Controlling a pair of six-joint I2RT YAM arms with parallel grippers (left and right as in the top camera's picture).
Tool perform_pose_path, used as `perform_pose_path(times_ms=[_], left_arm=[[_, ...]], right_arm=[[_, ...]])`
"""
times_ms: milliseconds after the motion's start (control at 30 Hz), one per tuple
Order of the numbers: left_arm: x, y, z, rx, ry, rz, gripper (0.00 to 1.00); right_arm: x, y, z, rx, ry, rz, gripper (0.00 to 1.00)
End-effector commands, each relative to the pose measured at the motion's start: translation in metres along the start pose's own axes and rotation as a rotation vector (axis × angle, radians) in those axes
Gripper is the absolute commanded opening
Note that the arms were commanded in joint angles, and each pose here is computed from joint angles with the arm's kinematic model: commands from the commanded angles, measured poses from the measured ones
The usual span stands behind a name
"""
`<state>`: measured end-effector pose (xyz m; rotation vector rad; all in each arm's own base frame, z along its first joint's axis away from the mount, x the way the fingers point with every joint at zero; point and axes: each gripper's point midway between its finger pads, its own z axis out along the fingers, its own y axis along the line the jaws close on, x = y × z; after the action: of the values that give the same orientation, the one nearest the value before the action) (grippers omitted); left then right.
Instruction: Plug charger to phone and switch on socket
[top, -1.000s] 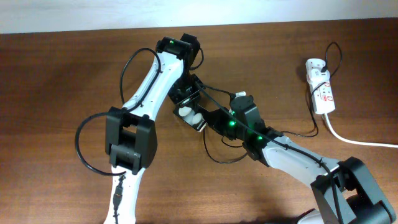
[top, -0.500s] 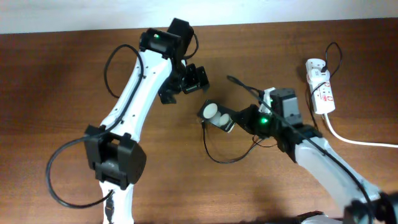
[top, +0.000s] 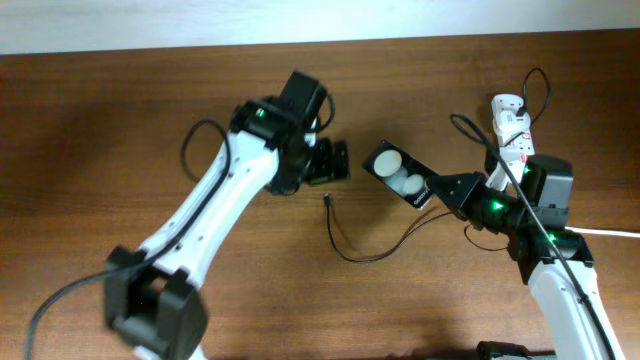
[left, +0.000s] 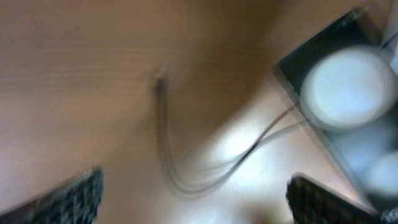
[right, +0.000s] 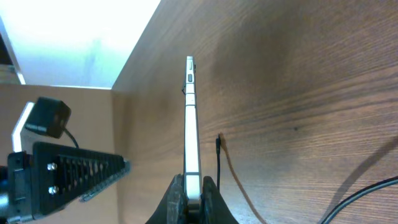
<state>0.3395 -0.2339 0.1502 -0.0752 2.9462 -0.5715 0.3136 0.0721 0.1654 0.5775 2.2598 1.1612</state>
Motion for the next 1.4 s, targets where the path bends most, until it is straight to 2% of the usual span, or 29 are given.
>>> perform_pose_path(times_ms=[0,100,167,233,433,533,600,767,933,1000,1067,1200,1367], left_arm=[[0.014,-0.001,-0.01,0.237,-0.108,-0.02,0.99],[0.014,-0.017,0.017,0.537,-0.192,-0.093,0.99],[0.008,-0.015,0.024,0.623,-0.271,-0.14,0.98],[0.002,-0.002,0.032,0.602,-0.301,-0.302,0.99],[-0.02,0.009,0.027,0.598,-0.379,-0.514,0.99],[-0.031,0.005,0.017,0.633,-0.439,-0.498,0.99],[-0.035,0.009,0.016,0.631,-0.452,-0.561,0.99],[-0.041,0.012,0.014,0.642,-0.469,-0.631,0.99],[-0.053,0.006,-0.001,0.698,-0.533,-0.623,0.99],[-0.058,-0.001,-0.011,0.743,-0.561,-0.602,0.84],[-0.061,-0.004,-0.016,0.773,-0.565,-0.617,0.66],[-0.062,-0.004,-0.017,0.796,-0.546,-0.674,0.4],[-0.062,-0.004,-0.017,0.796,-0.546,-0.674,0.2]], right_arm=[[0.003,0.009,-0.001,-0.066,0.004,-0.014,0.04],[-0.007,0.008,0.006,-0.076,-0.016,0.117,0.04],[-0.006,0.001,0.017,-0.068,0.012,0.215,0.04],[-0.003,0.008,0.036,-0.095,0.047,0.262,0.04],[0.018,0.037,0.095,-0.175,0.115,0.283,0.04],[0.032,0.052,0.113,-0.2,0.121,0.264,0.04],[0.042,0.058,0.118,-0.201,0.127,0.247,0.04],[0.059,0.072,0.121,-0.231,0.174,0.23,0.04],[0.066,0.075,0.12,-0.24,0.208,0.224,0.04],[0.066,0.075,0.12,-0.238,0.205,0.225,0.04],[0.065,0.074,0.121,-0.233,0.203,0.254,0.04],[0.07,0.07,0.121,-0.213,0.229,0.292,0.04],[0.083,0.063,0.12,-0.182,0.291,0.297,0.04]])
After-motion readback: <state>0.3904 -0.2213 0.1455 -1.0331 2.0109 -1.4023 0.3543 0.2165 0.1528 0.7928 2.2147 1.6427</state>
